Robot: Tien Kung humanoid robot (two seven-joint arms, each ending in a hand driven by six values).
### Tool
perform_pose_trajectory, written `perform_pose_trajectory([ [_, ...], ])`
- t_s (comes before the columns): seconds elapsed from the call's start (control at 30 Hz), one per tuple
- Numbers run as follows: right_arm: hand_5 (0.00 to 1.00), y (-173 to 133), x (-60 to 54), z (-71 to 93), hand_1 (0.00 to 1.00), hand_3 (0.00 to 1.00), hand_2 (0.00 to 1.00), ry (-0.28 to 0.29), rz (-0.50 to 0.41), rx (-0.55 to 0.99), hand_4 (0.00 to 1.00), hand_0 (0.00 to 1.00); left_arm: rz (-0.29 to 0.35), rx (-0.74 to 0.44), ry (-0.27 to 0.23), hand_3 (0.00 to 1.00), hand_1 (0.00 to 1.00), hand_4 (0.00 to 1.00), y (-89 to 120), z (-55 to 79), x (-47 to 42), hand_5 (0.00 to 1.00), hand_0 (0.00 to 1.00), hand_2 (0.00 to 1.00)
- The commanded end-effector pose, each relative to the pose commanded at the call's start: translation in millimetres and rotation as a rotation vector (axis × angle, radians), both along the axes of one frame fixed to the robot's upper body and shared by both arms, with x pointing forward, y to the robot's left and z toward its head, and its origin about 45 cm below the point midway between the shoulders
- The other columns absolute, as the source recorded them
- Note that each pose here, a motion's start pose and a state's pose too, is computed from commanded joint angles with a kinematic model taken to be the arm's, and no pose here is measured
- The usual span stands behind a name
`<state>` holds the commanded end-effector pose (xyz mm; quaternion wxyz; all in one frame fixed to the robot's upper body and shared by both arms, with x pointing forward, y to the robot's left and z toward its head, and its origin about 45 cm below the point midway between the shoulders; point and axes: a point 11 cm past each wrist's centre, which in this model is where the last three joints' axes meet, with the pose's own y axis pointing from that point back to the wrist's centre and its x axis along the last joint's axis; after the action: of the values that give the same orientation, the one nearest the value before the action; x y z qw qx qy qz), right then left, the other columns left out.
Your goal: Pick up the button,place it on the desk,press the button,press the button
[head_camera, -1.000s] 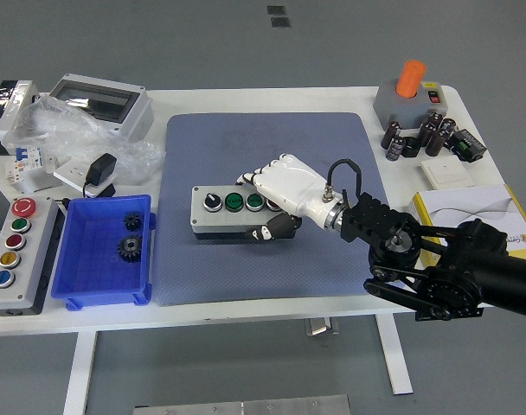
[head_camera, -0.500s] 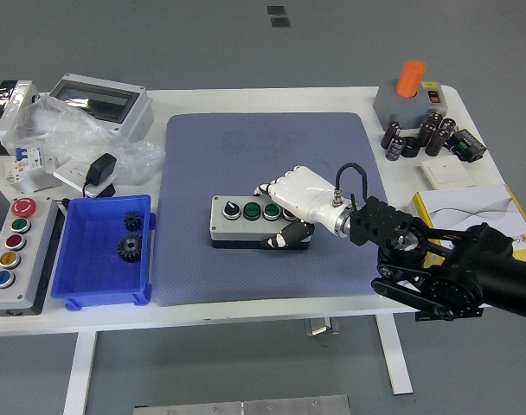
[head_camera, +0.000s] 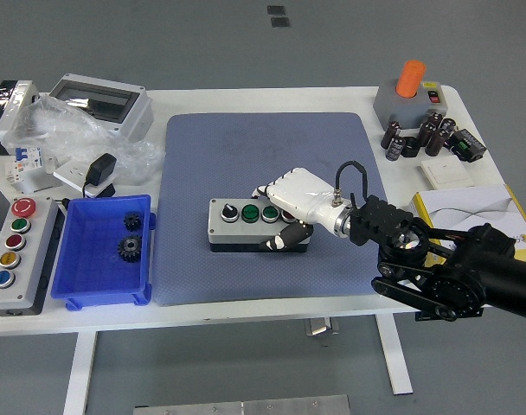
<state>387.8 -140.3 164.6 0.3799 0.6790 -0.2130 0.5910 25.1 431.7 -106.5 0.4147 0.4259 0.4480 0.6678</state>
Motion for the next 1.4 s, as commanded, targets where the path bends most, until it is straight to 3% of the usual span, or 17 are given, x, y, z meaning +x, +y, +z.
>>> perform_pose_trajectory([
  [0.03, 0.135, 0, -0.1, -0.3, 0.722, 0.943, 0.854, 0.002, -0.001, -0.001, 0.742, 0.736, 0.0, 0.0, 0.0, 0.588, 0.654, 0.64, 0, 0.0, -0.1, 0.243, 0.644, 0.61],
  [0.2, 0.135, -1, -0.5, -0.8, 0.722, 0.943, 0.854, 0.015, -0.008, -0.003, 0.742, 0.736, 0.001, -0.001, 0.0, 0.588, 0.654, 0.64, 0, -0.1, -0.8, 0.243, 0.644, 0.61],
  [0.23, 0.189, -1, -0.8, -0.8, 0.736, 0.984, 0.876, 0.018, -0.008, -0.004, 0.82, 0.754, 0.0, -0.001, -0.001, 0.588, 0.654, 0.637, 0, -0.1, -0.8, 0.243, 0.644, 0.609],
  [0.4, 0.189, 0, -3.1, -0.7, 0.736, 0.984, 0.876, 0.037, -0.009, -0.024, 0.82, 0.754, -0.002, -0.001, -0.005, 0.588, 0.654, 0.637, 0, -0.1, -1.1, 0.243, 0.644, 0.609],
  [0.43, 0.261, 0, -3.9, -0.2, 0.743, 0.998, 0.892, 0.042, -0.009, -0.028, 0.894, 0.754, -0.002, -0.001, -0.006, 0.588, 0.654, 0.633, 0, -0.1, -1.1, 0.239, 0.645, 0.609],
  [0.6, 0.261, 1, -11.1, 4.4, 0.743, 0.998, 0.892, 0.067, 0.004, -0.041, 0.894, 0.754, -0.006, -0.008, -0.008, 0.588, 0.654, 0.633, -1, -0.4, -1.3, 0.239, 0.645, 0.609],
  [0.63, 0.375, 0, -13.0, 6.3, 0.761, 0.998, 0.96, 0.072, 0.006, -0.044, 0.982, 0.775, -0.006, -0.01, -0.009, 0.586, 0.654, 0.598, -2, -0.5, -1.3, 0.21, 0.644, 0.607],
  [0.7, 0.375, -2, -15.5, 10.2, 0.761, 0.998, 0.96, 0.076, 0.006, -0.049, 0.982, 0.775, -0.006, -0.012, -0.01, 0.586, 0.654, 0.598, -2, -0.6, -1.3, 0.21, 0.644, 0.607],
  [0.8, 0.375, -7, -18.0, 22.9, 0.761, 0.998, 0.96, 0.07, 0.003, -0.049, 0.982, 0.775, -0.007, -0.014, -0.011, 0.586, 0.654, 0.598, -3, -0.8, -1.7, 0.21, 0.644, 0.607],
  [0.83, 0.475, -7, -18.8, 28.8, 0.775, 0.998, 0.998, 0.066, 0.004, -0.044, 0.998, 0.792, -0.007, -0.014, -0.012, 0.589, 0.654, 0.569, -3, -0.8, -1.7, 0.172, 0.643, 0.605],
  [1.0, 0.475, -9, -22.0, 61.9, 0.775, 0.998, 0.998, 0.055, -0.011, 0.042, 0.998, 0.792, -0.011, -0.005, -0.028, 0.589, 0.654, 0.569, -3, -0.5, 0.2, 0.172, 0.643, 0.605],
  [1.03, 0.515, -10, -23.0, 68.4, 0.806, 0.998, 0.998, 0.049, -0.015, 0.062, 0.998, 0.821, -0.011, -0.004, -0.031, 0.589, 0.655, 0.574, -3, -0.5, 0.4, 0.169, 0.644, 0.605],
  [1.13, 0.515, -14, -25.9, 89.6, 0.806, 0.998, 0.998, 0.011, -0.033, 0.091, 0.998, 0.821, -0.01, -0.001, -0.033, 0.589, 0.655, 0.574, -3, -0.6, 0.0, 0.169, 0.644, 0.605],
  [1.3, 0.553, -29, -32.2, 109.8, 0.835, 0.998, 0.998, -0.064, -0.1, -0.034, 0.998, 0.85, -0.005, -0.001, -0.029, 0.589, 0.655, 0.575, -3, -0.9, -2.4, 0.167, 0.641, 0.605],
  [1.4, 0.553, -35, -39.1, 118.1, 0.835, 0.998, 0.998, -0.047, -0.165, -0.107, 0.998, 0.85, -0.003, -0.005, -0.024, 0.589, 0.655, 0.575, -4, -1.3, -3.2, 0.167, 0.641, 0.605],
])
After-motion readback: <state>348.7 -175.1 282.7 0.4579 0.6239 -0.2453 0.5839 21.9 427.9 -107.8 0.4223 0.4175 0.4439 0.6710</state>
